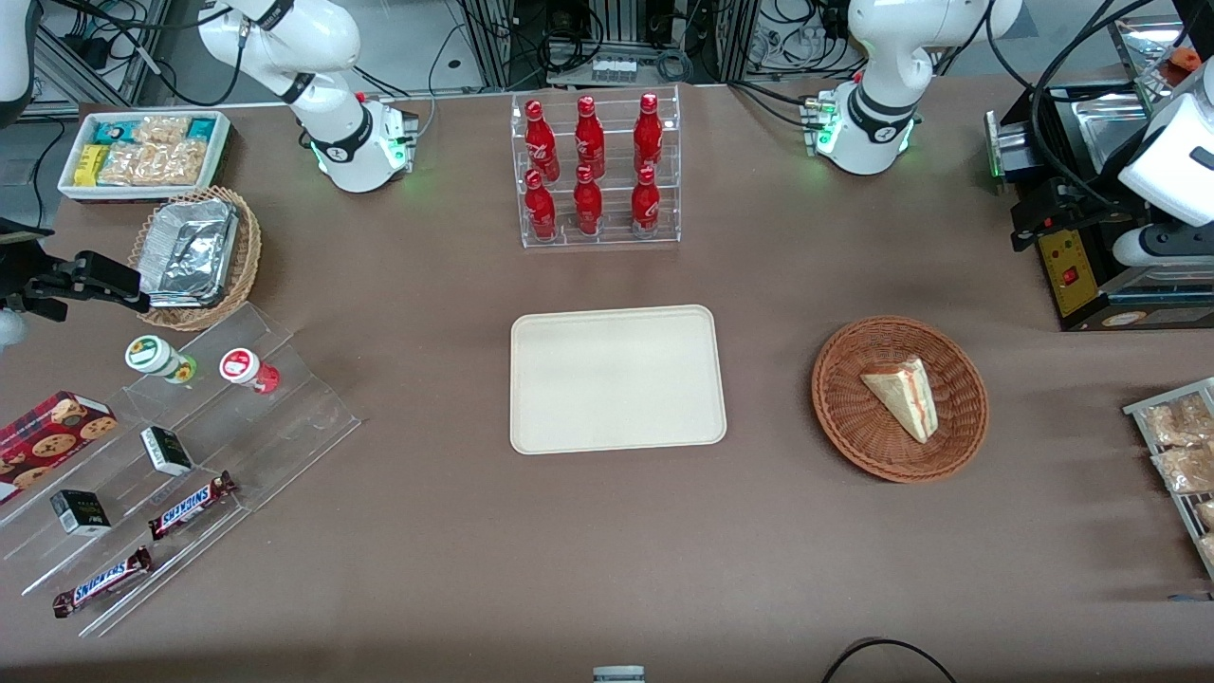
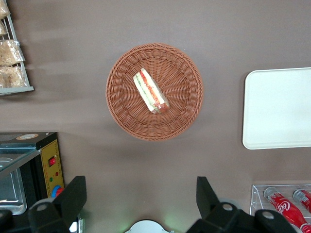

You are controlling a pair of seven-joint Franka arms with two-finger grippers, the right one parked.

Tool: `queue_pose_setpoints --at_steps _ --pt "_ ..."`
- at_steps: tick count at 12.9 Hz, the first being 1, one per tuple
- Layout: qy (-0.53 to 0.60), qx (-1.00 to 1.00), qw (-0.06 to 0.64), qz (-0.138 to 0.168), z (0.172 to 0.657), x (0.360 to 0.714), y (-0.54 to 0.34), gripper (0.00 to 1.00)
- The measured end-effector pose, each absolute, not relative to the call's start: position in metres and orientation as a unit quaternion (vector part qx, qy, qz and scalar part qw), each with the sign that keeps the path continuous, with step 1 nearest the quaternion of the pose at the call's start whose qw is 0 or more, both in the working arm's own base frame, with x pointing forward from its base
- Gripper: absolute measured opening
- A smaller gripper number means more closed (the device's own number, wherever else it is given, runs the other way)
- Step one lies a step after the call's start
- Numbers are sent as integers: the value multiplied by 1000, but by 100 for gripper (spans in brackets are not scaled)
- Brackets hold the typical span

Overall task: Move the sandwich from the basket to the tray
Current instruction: 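Move the left gripper over the wrapped sandwich in the wicker basket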

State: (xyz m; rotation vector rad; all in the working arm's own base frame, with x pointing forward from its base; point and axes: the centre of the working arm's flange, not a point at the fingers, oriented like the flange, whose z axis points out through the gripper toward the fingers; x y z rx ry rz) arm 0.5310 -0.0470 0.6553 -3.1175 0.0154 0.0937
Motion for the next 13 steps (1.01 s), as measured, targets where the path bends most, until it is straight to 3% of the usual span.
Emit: queue_pose_setpoints --at_steps 6,13 --pt "4 -999 22 45 635 542 -45 100" --pt "-31 -999 22 30 530 569 -46 100"
